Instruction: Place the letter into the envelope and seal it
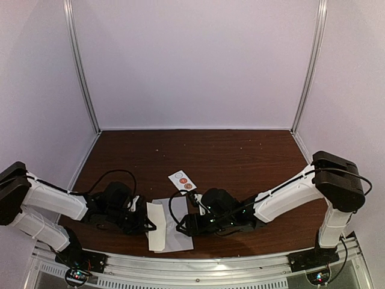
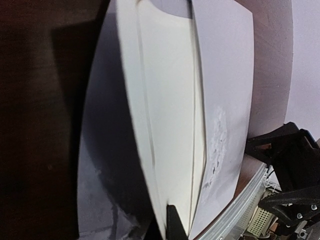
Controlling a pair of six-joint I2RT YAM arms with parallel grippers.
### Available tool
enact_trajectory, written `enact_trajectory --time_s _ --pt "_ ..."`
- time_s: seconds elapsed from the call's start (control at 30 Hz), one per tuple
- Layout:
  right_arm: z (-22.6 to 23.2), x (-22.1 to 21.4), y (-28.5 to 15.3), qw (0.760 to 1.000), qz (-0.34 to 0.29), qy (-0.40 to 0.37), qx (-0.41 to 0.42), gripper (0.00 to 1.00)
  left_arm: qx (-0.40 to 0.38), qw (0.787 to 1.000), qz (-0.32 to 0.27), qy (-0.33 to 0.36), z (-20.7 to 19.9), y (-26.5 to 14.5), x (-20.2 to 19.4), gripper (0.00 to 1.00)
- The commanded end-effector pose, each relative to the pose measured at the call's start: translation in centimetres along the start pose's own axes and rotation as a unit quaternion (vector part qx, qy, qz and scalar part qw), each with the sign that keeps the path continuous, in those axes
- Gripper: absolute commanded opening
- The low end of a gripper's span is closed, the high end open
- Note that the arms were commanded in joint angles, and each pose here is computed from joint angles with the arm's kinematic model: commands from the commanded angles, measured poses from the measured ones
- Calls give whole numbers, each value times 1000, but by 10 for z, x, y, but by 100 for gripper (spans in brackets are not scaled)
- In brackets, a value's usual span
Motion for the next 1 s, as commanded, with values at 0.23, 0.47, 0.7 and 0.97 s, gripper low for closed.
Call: enact_trajectory --time_s 0.23,0.47,0.7,0.97 --pt "-6 -8 6 1000 14 -3 -14 71 -30 999 -12 39 -18 6 14 0" --pt "-6 -7 6 1000 12 -3 -15 70 -38 998 -10 45 -23 11 18 0" --pt "-4 -5 3 1000 7 -4 -13 70 -43 998 -9 49 -25 15 21 0" --pt "-4 -1 -2 1000 -4 -4 -18 71 -23 997 -2 68 -29 16 28 0"
Point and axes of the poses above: each gripper's point midway between its finger pads, its own y axis out along the fingers, its own z axis along the line the jaws close on, x = y × z, the point moved 1 cm from there along -y, back along the fingers, and after that the axes turned 13 degrees about y, right-handed, at the moved point
